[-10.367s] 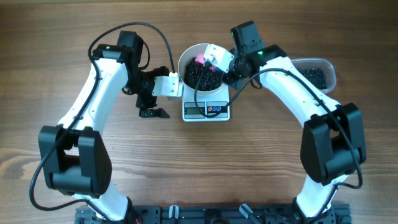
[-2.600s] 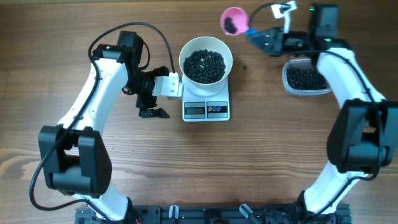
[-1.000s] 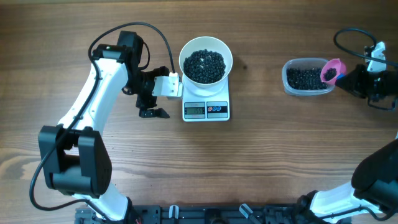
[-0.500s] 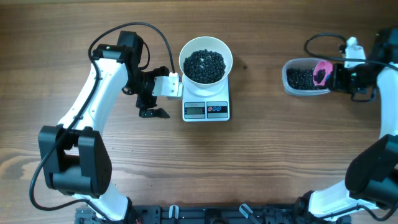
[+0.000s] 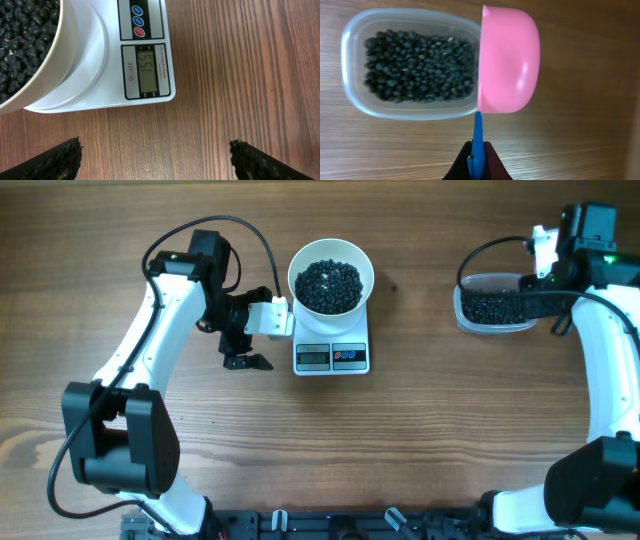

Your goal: Scoop item into bowl and weigh 150g on scale

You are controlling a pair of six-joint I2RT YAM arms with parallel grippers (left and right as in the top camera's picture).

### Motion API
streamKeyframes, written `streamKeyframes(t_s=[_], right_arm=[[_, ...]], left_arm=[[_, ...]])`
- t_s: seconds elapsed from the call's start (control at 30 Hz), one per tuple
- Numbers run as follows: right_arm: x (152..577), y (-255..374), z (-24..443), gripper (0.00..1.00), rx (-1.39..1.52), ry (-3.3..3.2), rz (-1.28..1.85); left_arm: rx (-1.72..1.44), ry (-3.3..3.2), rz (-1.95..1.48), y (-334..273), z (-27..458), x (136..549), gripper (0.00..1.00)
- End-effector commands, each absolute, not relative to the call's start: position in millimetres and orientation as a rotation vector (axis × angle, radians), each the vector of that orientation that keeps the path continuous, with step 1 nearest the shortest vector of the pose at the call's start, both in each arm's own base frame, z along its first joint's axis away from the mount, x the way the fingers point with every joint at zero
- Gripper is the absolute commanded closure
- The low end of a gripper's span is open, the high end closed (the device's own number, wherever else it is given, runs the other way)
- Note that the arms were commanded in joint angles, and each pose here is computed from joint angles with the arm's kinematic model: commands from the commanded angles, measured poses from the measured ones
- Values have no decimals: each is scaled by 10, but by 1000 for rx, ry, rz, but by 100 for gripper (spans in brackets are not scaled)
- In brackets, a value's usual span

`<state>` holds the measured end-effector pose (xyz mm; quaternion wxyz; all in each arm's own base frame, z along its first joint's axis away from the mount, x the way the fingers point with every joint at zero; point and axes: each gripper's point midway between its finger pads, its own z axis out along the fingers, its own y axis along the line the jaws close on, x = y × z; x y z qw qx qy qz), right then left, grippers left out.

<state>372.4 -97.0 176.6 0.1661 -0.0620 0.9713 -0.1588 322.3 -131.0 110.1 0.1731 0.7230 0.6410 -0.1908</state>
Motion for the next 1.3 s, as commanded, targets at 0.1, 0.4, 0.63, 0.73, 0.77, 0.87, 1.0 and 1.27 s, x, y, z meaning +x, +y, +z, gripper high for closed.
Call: streamKeyframes(t_s=[0.1,0.4,0.63,0.73,0.77,0.87,1.0,1.27], right_arm=[[3740,-1055,1959,96,-298,2715,-658],[3764,-973,1932,96,-314,2713,-588],[3800,-821,1893,96,-207,2709,-433],[3824,-703,1873,96,-143,2704,-319],[3835,-648,1865,96,-114,2702,-266],[3861,-486,1855,96,-70,2693,-122],[3914,-265,1879,96,-78,2663,58],[4393,405,2435,96,-310,2277,519]], left_arm=[[2053,1822,-551,-1319,1084,3202,0],[2053,1821,-551,-1319,1085,3202,0],[2053,1822,-551,-1319,1084,3202,0],[2053,1822,-551,-1319,1084,3202,0],[2053,1822,-551,-1319,1084,3202,0],[2053,1822,-551,-1319,1084,3202,0],[2053,1822,-551,-1319,1084,3202,0],[2053,1822,-551,-1319,1084,3202,0]])
